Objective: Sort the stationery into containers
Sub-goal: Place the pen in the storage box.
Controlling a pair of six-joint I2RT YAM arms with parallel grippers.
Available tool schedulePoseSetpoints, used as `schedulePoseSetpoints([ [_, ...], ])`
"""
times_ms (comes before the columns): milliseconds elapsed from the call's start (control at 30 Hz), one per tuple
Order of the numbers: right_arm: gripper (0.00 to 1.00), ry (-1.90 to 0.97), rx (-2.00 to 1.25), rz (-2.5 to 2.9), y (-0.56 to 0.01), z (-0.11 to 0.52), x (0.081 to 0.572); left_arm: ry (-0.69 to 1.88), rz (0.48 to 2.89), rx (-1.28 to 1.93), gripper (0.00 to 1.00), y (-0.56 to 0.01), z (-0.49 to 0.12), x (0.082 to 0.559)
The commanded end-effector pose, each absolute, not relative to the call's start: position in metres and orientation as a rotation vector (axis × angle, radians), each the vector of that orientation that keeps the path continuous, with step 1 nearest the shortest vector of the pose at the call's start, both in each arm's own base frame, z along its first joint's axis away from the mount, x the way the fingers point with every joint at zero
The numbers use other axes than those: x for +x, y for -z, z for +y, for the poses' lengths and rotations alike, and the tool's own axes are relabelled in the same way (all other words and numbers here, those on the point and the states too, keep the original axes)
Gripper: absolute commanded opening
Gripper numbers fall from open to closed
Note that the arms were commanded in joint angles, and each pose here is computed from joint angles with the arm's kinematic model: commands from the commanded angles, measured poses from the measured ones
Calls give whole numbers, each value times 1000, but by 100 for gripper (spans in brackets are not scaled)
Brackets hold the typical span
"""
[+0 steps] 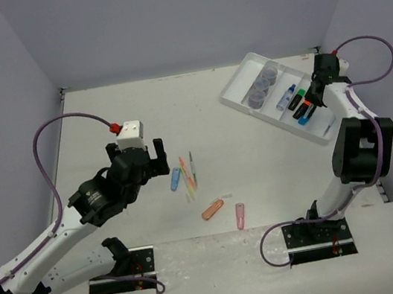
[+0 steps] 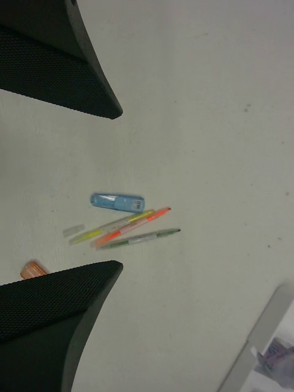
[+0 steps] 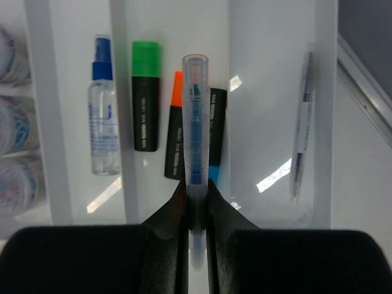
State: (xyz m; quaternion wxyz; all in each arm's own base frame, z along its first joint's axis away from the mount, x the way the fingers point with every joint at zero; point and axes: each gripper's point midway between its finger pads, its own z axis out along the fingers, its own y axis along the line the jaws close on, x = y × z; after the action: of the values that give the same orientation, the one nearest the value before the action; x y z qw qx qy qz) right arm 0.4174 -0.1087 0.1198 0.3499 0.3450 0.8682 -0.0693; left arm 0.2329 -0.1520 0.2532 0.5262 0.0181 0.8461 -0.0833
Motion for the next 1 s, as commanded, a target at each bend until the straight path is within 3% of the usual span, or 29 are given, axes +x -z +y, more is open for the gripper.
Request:
schedulePoseSetpoints([
  [0,0,446,970,2239,-121,-153,409,121,2069,-21,100,-238,-131,225],
  [367,4,587,1011,2347,-81,-184,399,43,2043,-30,100,-211,-107,219],
  [433,11,600,1012,2359,-77,-185,399,72,2054,-4,100,-209,-113,218],
  [467,18,608,1011,2364,-76,-186,398,67,2056,-2,100,-209,-113,218],
  [533,43,637,1025,2377,-74,-188,394,81,2061,15,100,-207,-116,218],
  [567,49,629,1029,2378,-75,-187,395,89,2059,16,100,-208,-117,218],
  [733,59,542,1014,2357,-97,-178,402,98,2059,29,100,-207,-118,217],
  [967,59,369,825,2300,-149,-110,416,74,2064,12,100,-206,-113,221],
])
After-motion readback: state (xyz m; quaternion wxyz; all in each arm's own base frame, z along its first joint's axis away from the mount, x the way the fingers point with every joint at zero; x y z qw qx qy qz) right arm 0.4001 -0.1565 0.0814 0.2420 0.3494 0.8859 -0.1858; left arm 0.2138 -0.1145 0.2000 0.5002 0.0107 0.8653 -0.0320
